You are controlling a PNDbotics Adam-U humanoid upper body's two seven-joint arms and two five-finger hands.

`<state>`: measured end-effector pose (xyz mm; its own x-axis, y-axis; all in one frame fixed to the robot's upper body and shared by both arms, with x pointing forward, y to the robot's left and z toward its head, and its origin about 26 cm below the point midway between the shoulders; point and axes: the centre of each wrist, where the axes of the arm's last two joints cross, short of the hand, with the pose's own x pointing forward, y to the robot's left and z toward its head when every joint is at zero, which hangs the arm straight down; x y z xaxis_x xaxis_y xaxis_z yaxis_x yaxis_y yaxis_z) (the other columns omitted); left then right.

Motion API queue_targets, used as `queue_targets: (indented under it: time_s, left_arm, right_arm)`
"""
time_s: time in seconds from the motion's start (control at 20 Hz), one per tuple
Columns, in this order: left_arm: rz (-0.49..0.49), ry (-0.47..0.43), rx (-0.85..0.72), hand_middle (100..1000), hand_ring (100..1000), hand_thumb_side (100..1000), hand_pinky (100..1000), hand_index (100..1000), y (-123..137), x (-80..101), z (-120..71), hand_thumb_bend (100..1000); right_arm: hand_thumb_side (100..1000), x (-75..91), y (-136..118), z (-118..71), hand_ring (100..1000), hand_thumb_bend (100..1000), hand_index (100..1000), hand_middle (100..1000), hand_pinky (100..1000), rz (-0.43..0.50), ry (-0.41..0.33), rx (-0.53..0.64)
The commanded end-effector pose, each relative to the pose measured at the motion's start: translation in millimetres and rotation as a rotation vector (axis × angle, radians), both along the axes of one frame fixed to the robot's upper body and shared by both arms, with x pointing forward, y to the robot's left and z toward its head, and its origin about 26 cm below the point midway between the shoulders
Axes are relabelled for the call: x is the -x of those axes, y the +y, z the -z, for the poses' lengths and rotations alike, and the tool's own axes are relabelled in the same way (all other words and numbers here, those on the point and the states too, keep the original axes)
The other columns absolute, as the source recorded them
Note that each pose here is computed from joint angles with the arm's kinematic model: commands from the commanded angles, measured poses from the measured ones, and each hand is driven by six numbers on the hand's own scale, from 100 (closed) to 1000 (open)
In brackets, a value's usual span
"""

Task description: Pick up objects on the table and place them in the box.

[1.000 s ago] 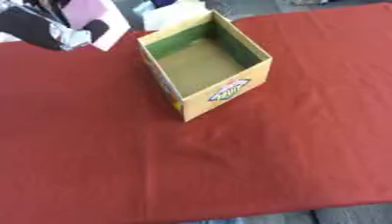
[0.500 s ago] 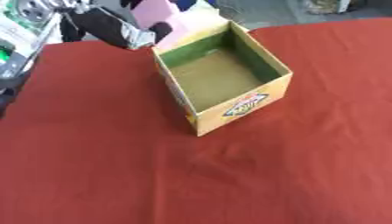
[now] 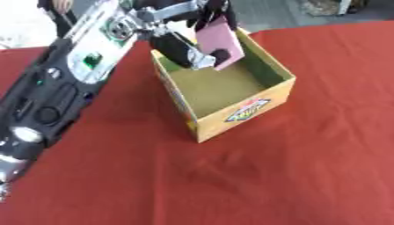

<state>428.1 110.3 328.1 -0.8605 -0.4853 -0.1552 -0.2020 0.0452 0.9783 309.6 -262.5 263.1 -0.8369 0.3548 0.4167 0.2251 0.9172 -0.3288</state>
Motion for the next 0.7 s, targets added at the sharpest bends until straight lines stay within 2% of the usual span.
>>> queue_targets:
  time_s: [0.05, 0.3, 0.6, 0.65, 0.7]
  left_arm:
    - [-0.046, -0.032, -0.014, 411, 368, 100, 313, 646, -2.8, -12.4, 1.3, 100]
    - [-0.146, -0.043, -0.008, 398, 371, 100, 321, 642, 2.8, -29.8, 20.5, 109]
    - [-0.220, -0.087, 0.001, 406, 376, 100, 330, 643, 7.2, -38.8, 32.6, 148]
    - [-0.226, -0.091, 0.001, 407, 378, 112, 331, 645, 7.9, -40.1, 34.6, 150]
    - [-0.230, -0.091, 0.001, 435, 405, 189, 361, 664, 8.4, -41.3, 37.1, 169]
  right_arm:
    - [1000, 2.6, 3.2, -9.1, 837, 229, 852, 792, 882, -0.026, -0.029, 0.003]
    - [1000, 2.3, 4.9, -10.0, 837, 231, 851, 792, 883, -0.035, -0.030, -0.003]
    - [1000, 2.1, 6.5, -10.4, 837, 234, 851, 791, 883, -0.044, -0.030, -0.007]
    - [1000, 2.0, 6.8, -10.3, 837, 234, 851, 791, 883, -0.045, -0.029, -0.007]
    - [1000, 2.0, 6.9, -10.1, 837, 235, 851, 791, 883, -0.046, -0.028, -0.007]
